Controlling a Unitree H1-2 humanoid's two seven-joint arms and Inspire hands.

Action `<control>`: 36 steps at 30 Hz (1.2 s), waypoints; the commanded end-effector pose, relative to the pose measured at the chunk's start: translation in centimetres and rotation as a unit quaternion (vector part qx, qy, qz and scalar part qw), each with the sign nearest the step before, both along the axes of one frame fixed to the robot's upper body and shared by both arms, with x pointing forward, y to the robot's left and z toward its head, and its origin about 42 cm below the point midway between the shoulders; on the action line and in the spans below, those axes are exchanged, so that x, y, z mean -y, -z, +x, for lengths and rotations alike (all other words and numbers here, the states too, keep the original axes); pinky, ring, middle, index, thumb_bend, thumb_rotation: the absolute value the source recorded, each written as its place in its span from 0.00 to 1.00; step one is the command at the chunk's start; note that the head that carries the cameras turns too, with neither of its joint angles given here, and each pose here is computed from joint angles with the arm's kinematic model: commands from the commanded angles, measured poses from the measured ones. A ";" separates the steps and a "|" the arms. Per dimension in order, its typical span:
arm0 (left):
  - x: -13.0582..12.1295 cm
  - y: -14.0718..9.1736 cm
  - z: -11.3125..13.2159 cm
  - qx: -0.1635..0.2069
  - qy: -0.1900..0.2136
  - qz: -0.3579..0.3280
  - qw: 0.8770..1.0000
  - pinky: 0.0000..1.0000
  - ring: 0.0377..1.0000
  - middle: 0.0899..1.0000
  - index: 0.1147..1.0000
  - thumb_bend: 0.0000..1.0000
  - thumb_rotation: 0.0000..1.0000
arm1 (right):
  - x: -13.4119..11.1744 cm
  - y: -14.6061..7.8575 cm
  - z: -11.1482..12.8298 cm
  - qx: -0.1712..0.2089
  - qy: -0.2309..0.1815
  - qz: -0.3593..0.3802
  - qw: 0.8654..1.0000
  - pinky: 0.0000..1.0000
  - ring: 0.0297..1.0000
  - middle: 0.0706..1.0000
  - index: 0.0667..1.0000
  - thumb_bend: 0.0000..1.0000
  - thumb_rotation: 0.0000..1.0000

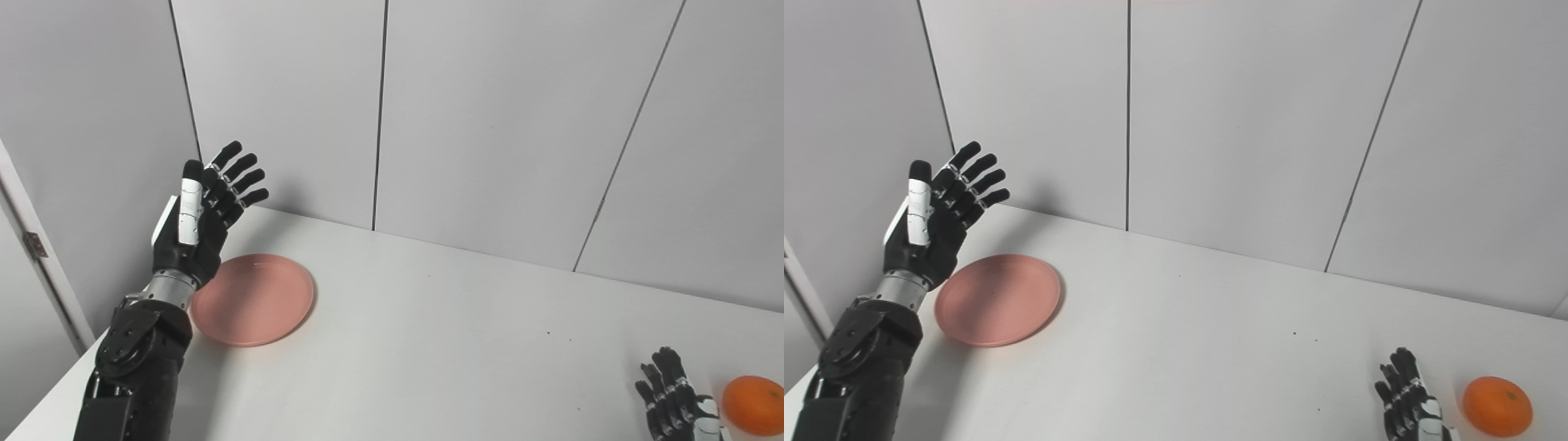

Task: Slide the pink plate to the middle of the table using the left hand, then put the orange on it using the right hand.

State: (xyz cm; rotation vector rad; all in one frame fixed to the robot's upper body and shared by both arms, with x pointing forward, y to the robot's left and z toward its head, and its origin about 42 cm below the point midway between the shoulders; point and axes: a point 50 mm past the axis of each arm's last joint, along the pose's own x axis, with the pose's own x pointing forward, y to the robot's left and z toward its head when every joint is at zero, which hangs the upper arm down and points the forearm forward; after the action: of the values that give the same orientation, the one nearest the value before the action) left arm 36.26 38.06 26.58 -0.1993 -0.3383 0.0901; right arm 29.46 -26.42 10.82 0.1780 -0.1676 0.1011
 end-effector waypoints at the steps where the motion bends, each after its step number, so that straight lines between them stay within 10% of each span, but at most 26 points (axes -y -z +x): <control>1: -1.2 -3.7 0.9 0.053 0.005 0.022 0.998 0.78 0.87 0.85 0.83 1.00 0.88 | 0.0 5.8 -3.7 -0.097 0.014 0.018 0.995 1.00 1.00 0.99 0.96 0.87 1.00; 16: -8.2 -3.6 2.2 0.014 0.017 0.054 0.998 0.84 0.86 0.84 0.86 0.98 0.90 | -0.3 6.0 -3.5 -0.100 0.010 0.017 0.995 1.00 1.00 0.99 0.97 0.88 1.00; 36: -11.6 3.8 3.4 -0.020 -0.023 0.011 0.999 0.80 0.87 0.88 0.92 0.97 0.92 | -0.3 5.9 -3.7 -0.102 0.010 0.021 0.995 1.00 0.99 0.98 0.96 0.89 1.00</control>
State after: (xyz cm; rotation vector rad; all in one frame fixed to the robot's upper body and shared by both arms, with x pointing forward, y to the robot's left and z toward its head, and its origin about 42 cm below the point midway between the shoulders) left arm 38.58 49.42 19.55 -0.2146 -0.1877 0.1606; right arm 29.56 -26.43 10.67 0.1739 -0.1612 0.1020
